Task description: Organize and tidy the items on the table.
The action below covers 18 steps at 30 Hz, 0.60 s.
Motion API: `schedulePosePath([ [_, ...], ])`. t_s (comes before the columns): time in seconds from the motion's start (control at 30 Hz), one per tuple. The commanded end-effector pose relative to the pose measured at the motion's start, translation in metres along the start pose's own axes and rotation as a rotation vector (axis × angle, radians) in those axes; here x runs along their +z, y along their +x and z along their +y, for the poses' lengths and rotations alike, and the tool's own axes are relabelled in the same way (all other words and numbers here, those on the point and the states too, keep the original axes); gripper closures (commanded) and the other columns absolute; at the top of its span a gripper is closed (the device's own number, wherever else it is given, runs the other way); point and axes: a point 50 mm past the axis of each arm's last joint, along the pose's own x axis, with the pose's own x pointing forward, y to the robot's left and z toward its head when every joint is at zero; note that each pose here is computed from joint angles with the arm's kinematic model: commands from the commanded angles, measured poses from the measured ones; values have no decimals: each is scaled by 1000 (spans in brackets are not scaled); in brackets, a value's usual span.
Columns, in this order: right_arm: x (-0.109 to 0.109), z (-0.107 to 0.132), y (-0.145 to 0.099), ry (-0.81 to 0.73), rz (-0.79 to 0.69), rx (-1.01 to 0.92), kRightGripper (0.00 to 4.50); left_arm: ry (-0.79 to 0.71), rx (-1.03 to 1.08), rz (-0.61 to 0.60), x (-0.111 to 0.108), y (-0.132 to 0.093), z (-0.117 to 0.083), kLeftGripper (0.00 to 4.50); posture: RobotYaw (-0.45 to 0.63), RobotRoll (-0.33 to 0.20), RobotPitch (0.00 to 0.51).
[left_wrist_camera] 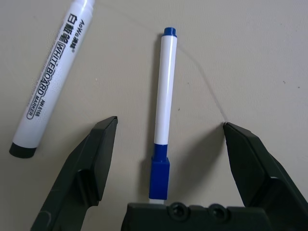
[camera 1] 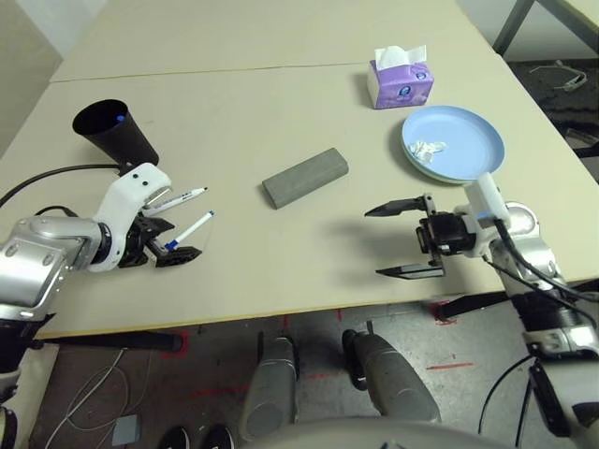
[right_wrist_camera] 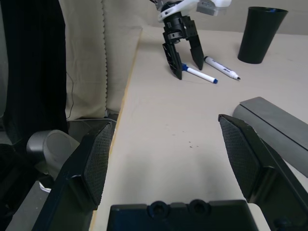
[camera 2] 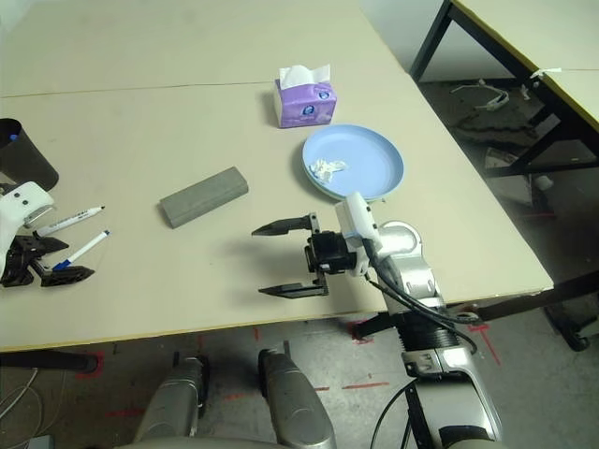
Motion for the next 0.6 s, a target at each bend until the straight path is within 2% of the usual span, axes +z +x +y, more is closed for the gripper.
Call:
schedulePosePath([
  [0.03, -1, 4, 0, 3, 16, 13, 0, 7, -15, 10, -8, 8, -2, 212, -183, 0, 205],
  [0.1, -1, 3, 1, 1, 16, 12, 0, 3, -18, -5, -9, 8, -2, 610, -182, 0, 203],
  [0.37, 1, 1, 4, -8, 15, 10, 0, 25, -68, 8, -12, 4, -7, 3243, -171, 0, 204],
  [0.5, -1, 1, 5, -5, 16, 12, 0, 70, -157, 6, -10, -4, -14, 4472, -159, 0, 205],
  [0.6, -2, 1, 5, 1, 16, 13, 0, 97, -293, -18, -7, -15, -27, 4472, -153, 0, 205],
])
